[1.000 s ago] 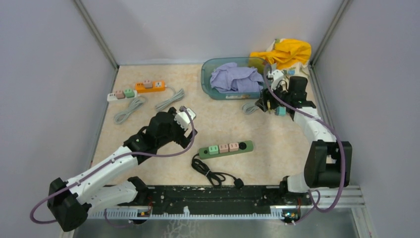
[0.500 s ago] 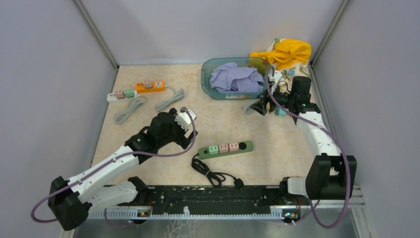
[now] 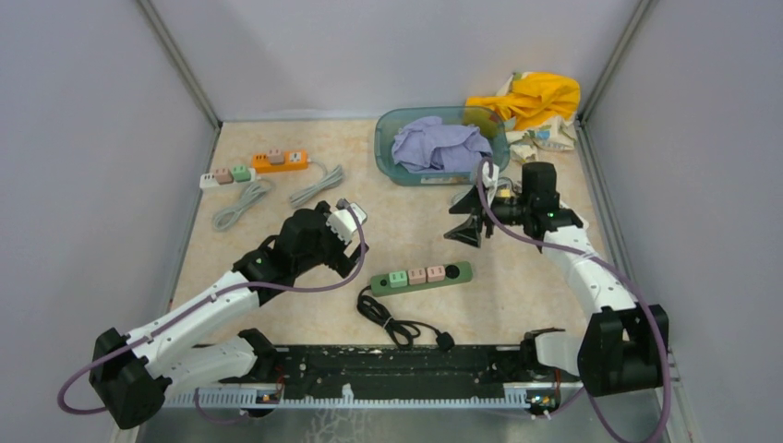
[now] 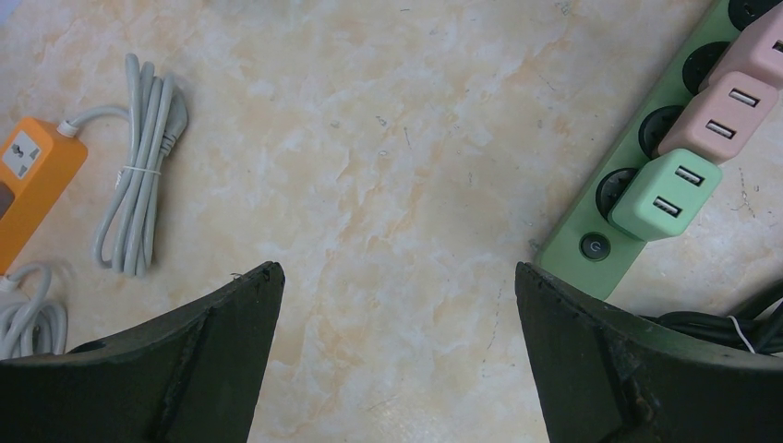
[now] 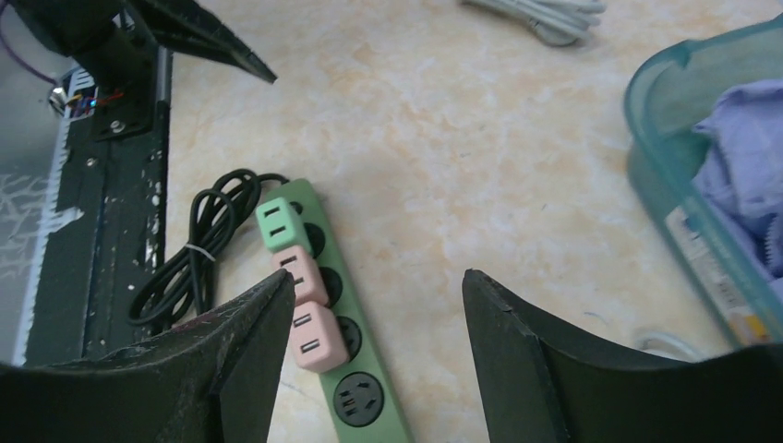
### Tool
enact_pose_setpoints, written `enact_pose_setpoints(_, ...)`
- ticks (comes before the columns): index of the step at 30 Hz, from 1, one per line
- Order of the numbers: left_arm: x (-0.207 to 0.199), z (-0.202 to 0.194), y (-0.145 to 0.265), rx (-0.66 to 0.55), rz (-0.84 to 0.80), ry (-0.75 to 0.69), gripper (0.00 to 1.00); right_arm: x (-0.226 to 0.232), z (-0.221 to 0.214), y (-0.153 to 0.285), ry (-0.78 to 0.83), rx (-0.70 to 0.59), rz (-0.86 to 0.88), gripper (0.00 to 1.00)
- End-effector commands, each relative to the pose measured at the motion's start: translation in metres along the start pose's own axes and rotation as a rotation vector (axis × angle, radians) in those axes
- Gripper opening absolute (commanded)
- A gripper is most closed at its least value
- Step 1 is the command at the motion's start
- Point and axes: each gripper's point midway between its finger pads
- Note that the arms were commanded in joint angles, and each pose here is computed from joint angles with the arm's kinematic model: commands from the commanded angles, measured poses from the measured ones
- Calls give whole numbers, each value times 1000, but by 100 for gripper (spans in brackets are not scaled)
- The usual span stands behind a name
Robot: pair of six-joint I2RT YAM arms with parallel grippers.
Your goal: Pull the plug off the socket
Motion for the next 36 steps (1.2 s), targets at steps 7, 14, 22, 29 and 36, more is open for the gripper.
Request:
enact_pose_setpoints(7, 3, -4, -3, 11, 9, -9, 100, 20, -13, -3, 102, -35, 94, 68)
enact_pose_setpoints(14, 3, -7, -5, 20, 8, -8, 100, 21, -21, -3, 139, -3, 88, 69)
enact_pose_setpoints(22, 4, -7, -5, 21, 10, -8, 100, 23, -29, -5, 165, 24, 95, 69)
enact_pose_setpoints(29, 4, -7, -5, 24, 10, -8, 100, 26, -37, -8, 187, 52, 104, 69)
enact_pose_setpoints(36, 4, -7, -5, 23, 9, -7, 100, 31, -43, -12, 207, 76, 130, 69)
Point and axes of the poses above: each gripper's point midway between its finger pads, its own y axis back along the fingers, its own x axis along the line the jaws close on, z = x × y, and after that the axes turned 3 degrees about -y, right-handed
